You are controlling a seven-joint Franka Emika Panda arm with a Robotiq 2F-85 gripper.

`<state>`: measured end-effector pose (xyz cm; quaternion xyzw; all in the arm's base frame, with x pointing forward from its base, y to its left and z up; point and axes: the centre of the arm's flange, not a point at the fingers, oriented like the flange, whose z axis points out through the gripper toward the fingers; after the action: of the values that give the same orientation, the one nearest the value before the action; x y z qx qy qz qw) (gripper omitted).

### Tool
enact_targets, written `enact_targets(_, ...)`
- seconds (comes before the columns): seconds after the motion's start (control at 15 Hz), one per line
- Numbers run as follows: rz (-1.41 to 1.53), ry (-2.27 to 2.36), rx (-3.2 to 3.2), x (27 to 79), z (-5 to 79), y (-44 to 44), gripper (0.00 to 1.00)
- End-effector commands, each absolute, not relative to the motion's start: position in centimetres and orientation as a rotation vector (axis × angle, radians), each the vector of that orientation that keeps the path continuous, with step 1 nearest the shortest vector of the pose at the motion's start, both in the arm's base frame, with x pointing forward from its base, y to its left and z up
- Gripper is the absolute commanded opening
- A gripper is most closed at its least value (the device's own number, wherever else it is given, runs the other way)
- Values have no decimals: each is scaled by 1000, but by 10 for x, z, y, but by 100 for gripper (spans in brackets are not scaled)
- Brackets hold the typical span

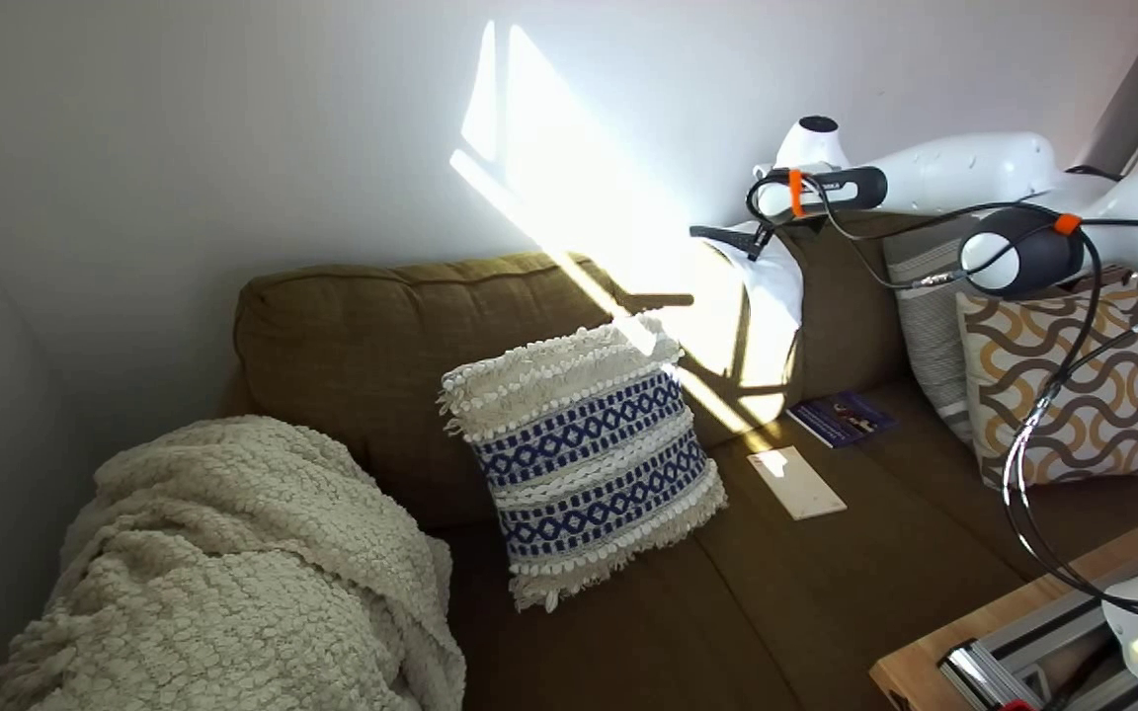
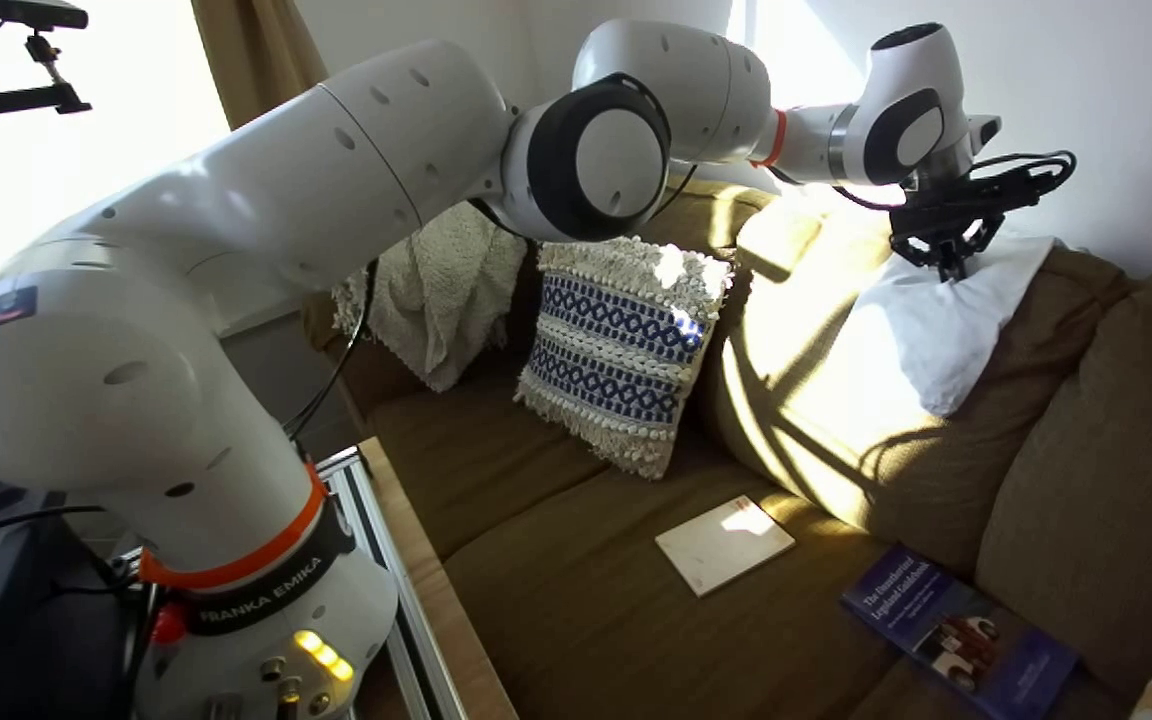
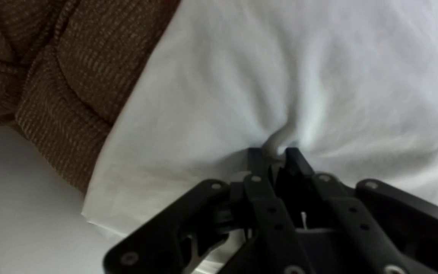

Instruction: Turn the black remote upside down

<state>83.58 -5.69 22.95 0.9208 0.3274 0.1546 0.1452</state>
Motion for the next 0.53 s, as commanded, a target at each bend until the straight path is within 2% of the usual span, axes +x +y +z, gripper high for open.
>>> enact_targets(0.0, 280, 1065, 2559, 812, 225, -53, 5)
enact_targets(0.47, 176, 1161, 2453, 816, 225, -42, 5)
